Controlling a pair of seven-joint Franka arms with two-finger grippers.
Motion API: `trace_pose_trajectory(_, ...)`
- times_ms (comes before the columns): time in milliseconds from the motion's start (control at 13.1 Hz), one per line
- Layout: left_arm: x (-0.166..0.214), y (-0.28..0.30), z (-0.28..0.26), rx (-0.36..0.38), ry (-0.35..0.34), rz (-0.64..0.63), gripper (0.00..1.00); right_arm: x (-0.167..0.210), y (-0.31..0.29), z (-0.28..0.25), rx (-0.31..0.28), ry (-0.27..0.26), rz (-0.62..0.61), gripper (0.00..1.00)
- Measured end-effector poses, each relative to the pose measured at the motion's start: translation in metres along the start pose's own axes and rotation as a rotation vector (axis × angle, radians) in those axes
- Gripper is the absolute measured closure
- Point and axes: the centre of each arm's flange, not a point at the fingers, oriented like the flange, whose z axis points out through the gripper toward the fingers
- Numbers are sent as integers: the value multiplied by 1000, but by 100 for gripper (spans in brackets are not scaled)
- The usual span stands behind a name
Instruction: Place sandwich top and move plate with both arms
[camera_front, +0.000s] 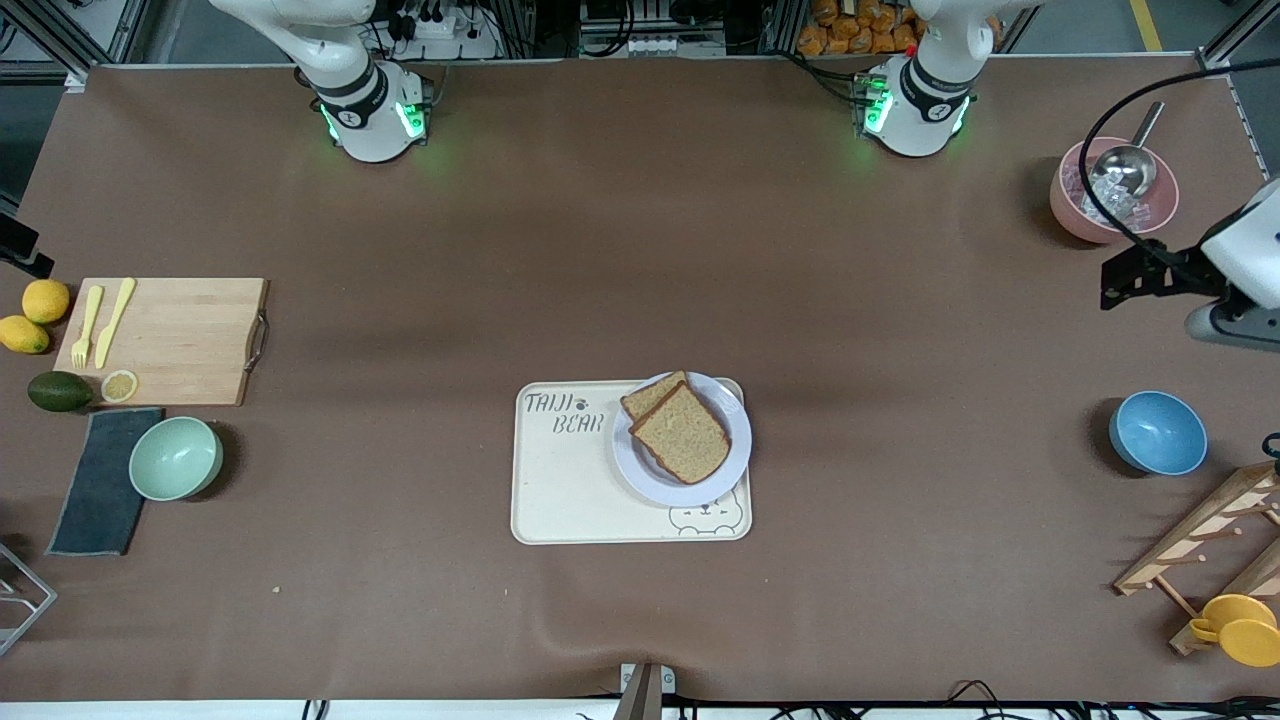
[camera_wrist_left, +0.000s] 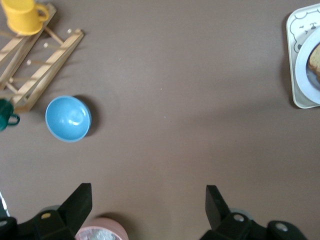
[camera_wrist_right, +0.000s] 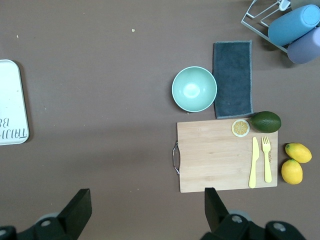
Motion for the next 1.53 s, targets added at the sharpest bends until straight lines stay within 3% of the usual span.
trace_pose_trajectory(764,-32,35,-17,-5,-28,-60,0,1,-10,5,4,-24,-18,0)
trace_pose_trajectory(1222,-47,36,-9,-49,-47,-110,0,-1,-11,7,6,-42,-20,0)
trace_pose_trajectory(1527,-56,37,-3,-53,-26,-110,0,-4,-12,10,10,-73,-21,0)
